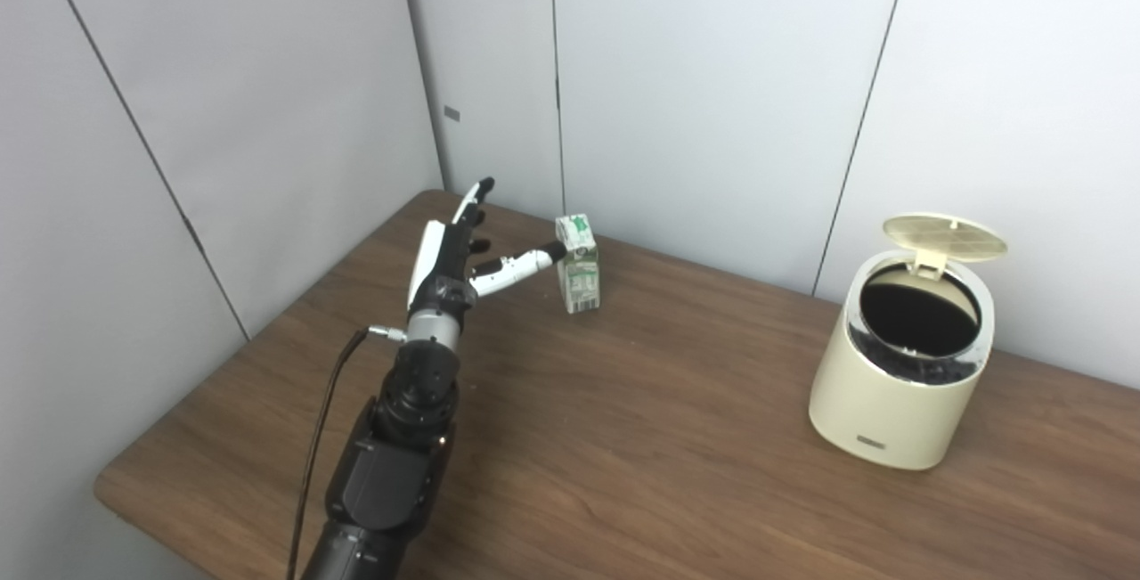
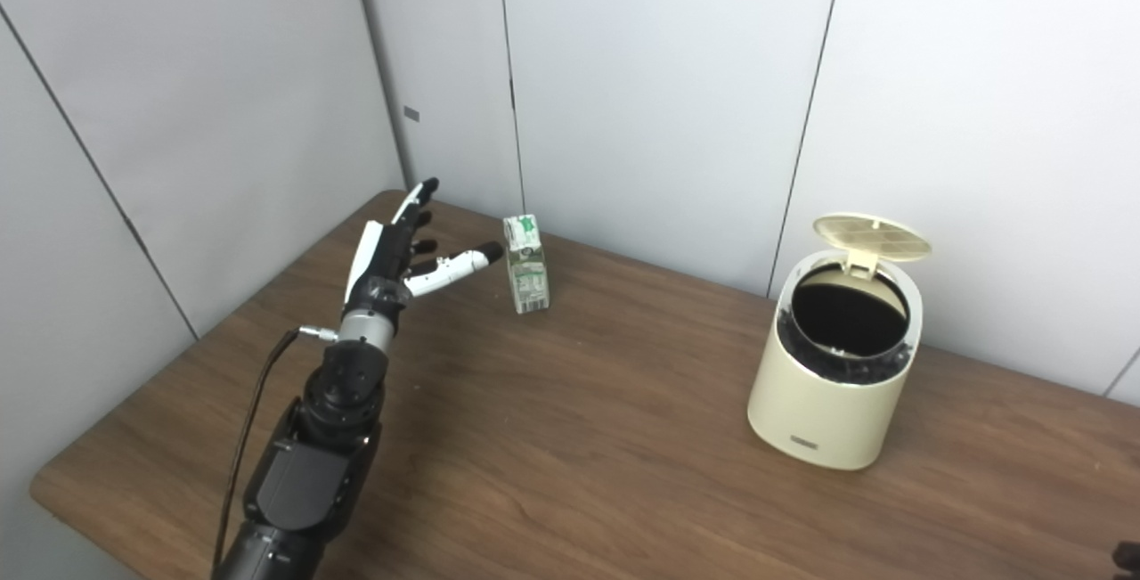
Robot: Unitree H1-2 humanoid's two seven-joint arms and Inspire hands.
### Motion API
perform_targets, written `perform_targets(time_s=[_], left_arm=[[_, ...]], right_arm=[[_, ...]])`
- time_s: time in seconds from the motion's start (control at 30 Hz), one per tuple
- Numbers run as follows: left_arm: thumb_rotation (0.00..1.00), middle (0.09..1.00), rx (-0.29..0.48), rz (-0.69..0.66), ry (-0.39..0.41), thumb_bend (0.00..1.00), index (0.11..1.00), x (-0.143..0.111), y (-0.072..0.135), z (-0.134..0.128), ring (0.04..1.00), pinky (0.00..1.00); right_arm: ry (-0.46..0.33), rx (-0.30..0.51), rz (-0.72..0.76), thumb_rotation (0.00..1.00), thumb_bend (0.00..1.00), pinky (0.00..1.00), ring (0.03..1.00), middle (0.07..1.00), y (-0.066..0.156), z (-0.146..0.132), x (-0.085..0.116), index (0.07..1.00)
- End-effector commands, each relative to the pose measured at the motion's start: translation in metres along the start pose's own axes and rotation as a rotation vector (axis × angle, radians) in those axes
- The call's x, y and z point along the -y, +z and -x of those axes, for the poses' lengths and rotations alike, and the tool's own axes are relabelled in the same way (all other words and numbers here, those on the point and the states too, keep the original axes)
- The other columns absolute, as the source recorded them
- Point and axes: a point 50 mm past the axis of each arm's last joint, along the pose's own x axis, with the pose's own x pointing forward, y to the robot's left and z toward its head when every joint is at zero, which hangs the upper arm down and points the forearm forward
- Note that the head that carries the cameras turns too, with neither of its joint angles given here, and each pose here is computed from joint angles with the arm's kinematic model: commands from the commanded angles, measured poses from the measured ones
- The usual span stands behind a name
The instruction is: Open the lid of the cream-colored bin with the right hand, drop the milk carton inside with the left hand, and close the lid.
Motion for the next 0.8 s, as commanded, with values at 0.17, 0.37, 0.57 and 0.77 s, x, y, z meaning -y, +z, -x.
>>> perform_targets(time_s=[0.17, 0.37, 0.57, 0.77], left_arm=[[0.42, 0.957, -0.017, -0.115, -0.097, 1.0, 0.976, -0.014, 0.019, -0.034, 0.92, 0.82], [0.44, 0.928, -0.032, -0.143, -0.122, 1.0, 0.953, -0.012, 0.014, -0.051, 0.893, 0.8], [0.4, 0.95, -0.058, -0.078, -0.125, 1.0, 0.973, -0.006, 0.011, -0.065, 0.927, 0.86], [0.37, 0.952, -0.07, -0.104, -0.143, 1.0, 0.978, 0.001, 0.012, -0.075, 0.92, 0.83]], right_arm=[[-0.014, 0.06, 0.006, 0.74, 0.51, 0.39, 0.576, 0.619, 0.009, -0.002, 0.006, 0.581], [-0.016, 0.057, 0.001, 0.75, 0.53, 0.4, 0.583, 0.626, 0.01, 0.003, 0.006, 0.586], [-0.024, 0.038, -0.007, 0.75, 0.56, 0.39, 0.584, 0.628, 0.014, 0.008, 0.005, 0.585], [-0.028, 0.025, -0.003, 0.74, 0.57, 0.38, 0.589, 0.634, 0.016, 0.012, 0.003, 0.587]])
